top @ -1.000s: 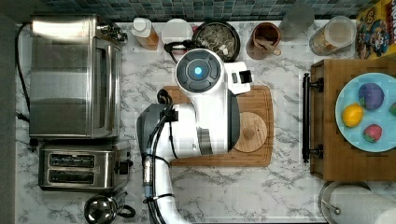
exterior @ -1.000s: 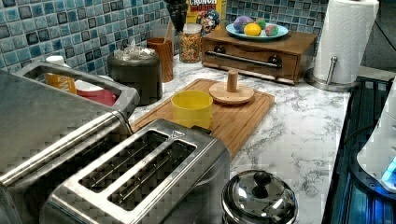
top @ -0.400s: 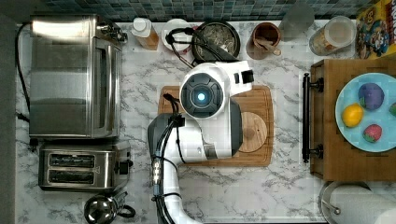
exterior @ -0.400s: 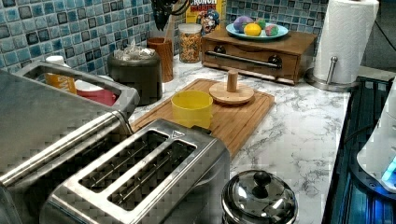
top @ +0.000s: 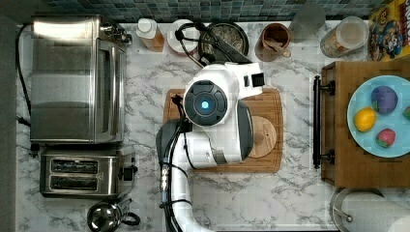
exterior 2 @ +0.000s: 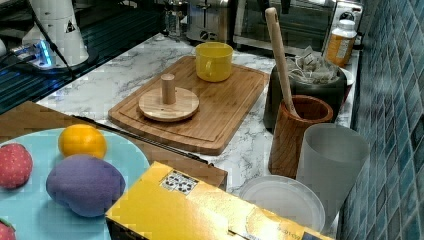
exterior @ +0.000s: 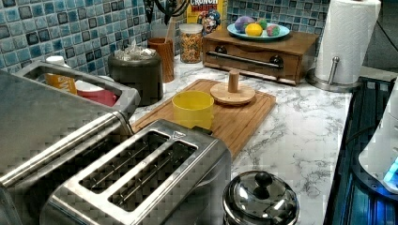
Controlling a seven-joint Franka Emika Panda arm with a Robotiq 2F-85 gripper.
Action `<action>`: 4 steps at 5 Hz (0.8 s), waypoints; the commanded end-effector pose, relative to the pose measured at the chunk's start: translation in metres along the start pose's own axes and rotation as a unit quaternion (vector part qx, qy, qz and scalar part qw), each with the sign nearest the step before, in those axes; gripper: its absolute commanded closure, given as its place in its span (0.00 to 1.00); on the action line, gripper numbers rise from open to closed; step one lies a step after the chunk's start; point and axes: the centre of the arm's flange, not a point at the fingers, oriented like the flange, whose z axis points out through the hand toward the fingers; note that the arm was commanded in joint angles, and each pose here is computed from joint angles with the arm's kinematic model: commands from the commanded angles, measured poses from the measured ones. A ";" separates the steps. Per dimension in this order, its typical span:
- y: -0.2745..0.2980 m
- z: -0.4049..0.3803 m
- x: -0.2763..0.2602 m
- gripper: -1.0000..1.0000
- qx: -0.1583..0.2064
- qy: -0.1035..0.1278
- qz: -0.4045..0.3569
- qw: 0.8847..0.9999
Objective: Get a tea bag.
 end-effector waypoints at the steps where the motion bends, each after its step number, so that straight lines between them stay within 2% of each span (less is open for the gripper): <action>1: -0.042 -0.032 0.052 0.00 0.024 0.042 0.025 0.998; 4: -0.071 -0.023 0.084 0.00 0.029 0.047 0.036 0.998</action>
